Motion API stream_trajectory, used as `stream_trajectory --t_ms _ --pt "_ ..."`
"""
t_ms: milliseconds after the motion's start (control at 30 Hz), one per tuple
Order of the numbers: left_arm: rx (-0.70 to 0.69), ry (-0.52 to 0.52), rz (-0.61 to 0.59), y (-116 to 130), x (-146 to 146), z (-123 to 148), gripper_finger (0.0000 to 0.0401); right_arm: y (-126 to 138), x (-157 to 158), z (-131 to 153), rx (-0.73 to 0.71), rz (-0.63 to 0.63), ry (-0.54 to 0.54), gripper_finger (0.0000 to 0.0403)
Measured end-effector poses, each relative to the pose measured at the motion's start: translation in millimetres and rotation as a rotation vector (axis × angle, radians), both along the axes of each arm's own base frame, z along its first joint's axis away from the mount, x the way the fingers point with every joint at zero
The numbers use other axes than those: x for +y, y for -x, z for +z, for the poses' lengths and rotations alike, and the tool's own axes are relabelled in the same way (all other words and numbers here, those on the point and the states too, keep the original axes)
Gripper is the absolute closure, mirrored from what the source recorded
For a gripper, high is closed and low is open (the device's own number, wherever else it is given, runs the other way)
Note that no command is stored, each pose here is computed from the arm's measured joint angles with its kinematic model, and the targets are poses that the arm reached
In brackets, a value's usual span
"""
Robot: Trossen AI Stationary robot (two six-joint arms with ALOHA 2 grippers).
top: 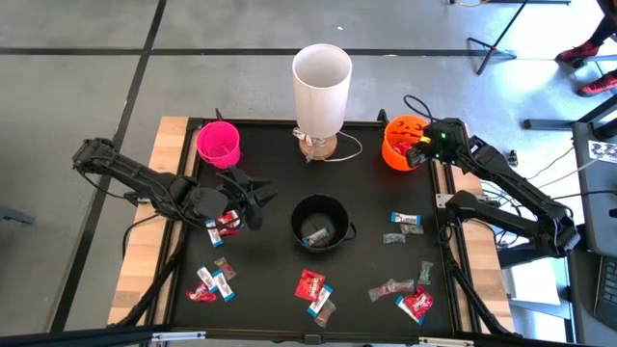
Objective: Sort candy
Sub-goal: Put the red candy pack into the orange bucket
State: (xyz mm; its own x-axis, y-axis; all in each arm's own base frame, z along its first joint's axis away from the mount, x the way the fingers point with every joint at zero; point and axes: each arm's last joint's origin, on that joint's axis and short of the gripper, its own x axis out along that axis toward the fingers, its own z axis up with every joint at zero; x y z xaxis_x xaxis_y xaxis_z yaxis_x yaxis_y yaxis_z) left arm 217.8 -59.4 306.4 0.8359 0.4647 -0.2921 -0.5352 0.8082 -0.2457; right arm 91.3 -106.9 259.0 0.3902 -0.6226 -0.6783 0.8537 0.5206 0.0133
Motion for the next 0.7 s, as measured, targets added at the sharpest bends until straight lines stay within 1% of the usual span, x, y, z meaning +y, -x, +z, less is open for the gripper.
stream_trajectory --t_ms 167,300,367,467,700 --pt "0.0 0.0 0.0 0.0 0.0 0.0 0.0209 -3.6 -0.6 3.6 -0.08 0.05 -0.003 0.026" --pt "0.0 0.0 0.0 -0.1 0.0 0.0 0.0209 -5.8 1.2 10.6 -0.163 0.145 0.026 0.026" --pt "0.0 0.0 0.0 0.0 0.0 0.0 0.0209 -5.6 5.3 16.8 -0.241 0.217 0.037 0.026" --pt "0.0 0.0 0.0 0.0 0.0 0.0 0.0209 -1.3 15.7 29.5 -0.368 0.336 0.083 0.026" --pt "0.0 0.0 0.0 -0.1 0.0 0.0 0.0209 20.6 49.6 62.0 -0.691 0.542 0.206 0.026"
